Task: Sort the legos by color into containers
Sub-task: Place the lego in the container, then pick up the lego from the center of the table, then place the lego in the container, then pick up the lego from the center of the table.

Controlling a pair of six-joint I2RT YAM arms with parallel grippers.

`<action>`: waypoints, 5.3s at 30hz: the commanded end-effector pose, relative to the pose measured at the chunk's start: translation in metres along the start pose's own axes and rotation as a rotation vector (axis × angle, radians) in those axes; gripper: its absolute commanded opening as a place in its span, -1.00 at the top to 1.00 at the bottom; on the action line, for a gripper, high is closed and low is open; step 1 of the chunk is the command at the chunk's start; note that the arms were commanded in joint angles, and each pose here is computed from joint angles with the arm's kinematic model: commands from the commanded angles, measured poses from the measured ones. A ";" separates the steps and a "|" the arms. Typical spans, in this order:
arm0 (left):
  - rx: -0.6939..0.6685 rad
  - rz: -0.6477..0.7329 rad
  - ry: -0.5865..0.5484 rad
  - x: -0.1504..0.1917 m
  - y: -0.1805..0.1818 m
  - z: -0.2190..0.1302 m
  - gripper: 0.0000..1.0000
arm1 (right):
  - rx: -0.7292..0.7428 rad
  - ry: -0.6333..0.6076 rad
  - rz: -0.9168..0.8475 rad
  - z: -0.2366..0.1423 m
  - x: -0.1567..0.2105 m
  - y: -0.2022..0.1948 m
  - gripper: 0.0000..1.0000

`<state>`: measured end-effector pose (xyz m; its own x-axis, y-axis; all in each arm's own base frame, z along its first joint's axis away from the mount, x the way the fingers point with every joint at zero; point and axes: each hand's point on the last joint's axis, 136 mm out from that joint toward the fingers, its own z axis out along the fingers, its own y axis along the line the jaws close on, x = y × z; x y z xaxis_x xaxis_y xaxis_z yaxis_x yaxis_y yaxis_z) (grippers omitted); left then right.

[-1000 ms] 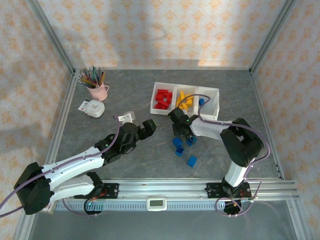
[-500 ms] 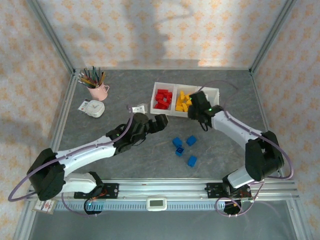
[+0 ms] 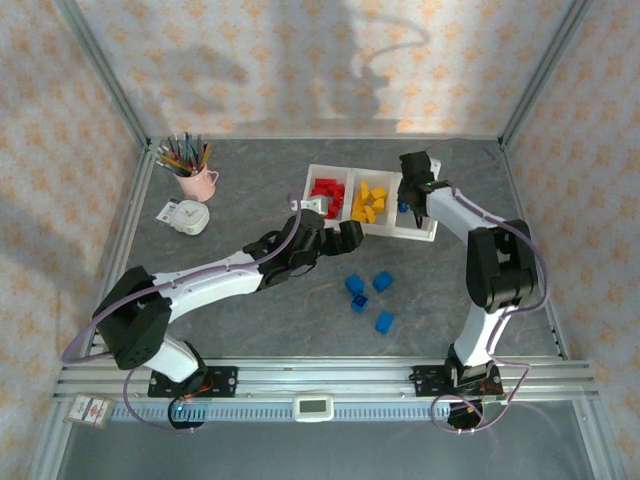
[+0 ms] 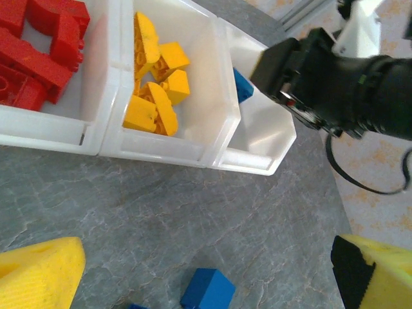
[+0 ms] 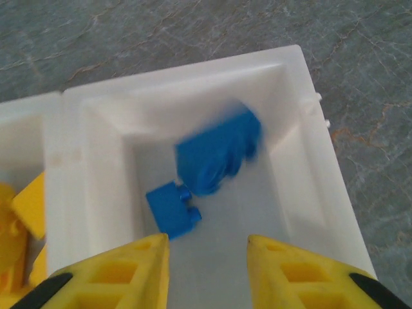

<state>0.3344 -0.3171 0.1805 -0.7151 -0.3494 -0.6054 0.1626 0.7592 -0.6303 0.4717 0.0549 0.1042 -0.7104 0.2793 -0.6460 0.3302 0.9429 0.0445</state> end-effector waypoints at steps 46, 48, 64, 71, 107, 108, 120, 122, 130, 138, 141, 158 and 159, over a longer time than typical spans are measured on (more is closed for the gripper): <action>-0.045 -0.085 -0.082 0.010 0.045 -0.060 -0.98 | -0.264 0.226 -0.053 -0.100 0.181 0.019 -0.56; -0.046 -0.089 -0.086 0.010 0.047 -0.061 -0.98 | -0.286 0.253 -0.073 -0.102 0.195 0.025 -0.58; -0.035 -0.082 -0.064 0.012 0.041 -0.058 -0.98 | -0.183 0.282 -0.035 -0.091 0.232 0.012 -0.41; -0.032 -0.078 -0.058 0.013 0.040 -0.055 -0.98 | -0.177 0.284 -0.045 -0.089 0.233 0.012 -0.08; 0.070 0.024 -0.038 -0.017 -0.024 -0.014 -0.98 | -0.043 -0.059 0.111 -0.044 0.012 -0.011 0.06; 0.072 0.025 -0.038 -0.018 -0.025 -0.013 -0.98 | -0.037 -0.056 0.115 -0.039 0.011 -0.011 0.05; 0.065 0.035 -0.030 -0.018 -0.026 -0.008 -0.98 | -0.033 -0.030 0.100 -0.026 0.007 -0.008 -0.24; 0.067 0.036 -0.037 -0.021 -0.027 -0.010 -0.98 | -0.045 -0.034 0.099 -0.031 0.005 -0.007 -0.28; 0.064 0.022 -0.064 -0.025 -0.024 -0.025 -0.98 | -0.160 -0.031 0.081 -0.071 0.014 0.002 -0.31; 0.019 -0.026 -0.100 -0.020 0.002 -0.048 -0.98 | -0.271 0.037 -0.046 -0.101 0.060 0.022 -0.37; -0.009 -0.044 -0.100 -0.013 0.015 -0.054 -0.98 | -0.322 0.072 -0.096 -0.111 0.080 0.035 -0.39; -0.109 -0.163 -0.177 0.004 0.075 -0.091 -0.98 | -0.489 0.289 -0.480 -0.135 0.214 0.104 -0.53; -0.113 -0.167 -0.181 0.004 0.078 -0.092 -0.98 | -0.482 0.304 -0.496 -0.133 0.220 0.104 -0.54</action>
<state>0.2815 -0.2235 0.1798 -0.6165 -0.5258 -0.5860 0.0220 0.7325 -0.6804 0.2796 0.2402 0.0873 -0.8557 -0.1639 -0.4908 -0.3008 0.9293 0.2142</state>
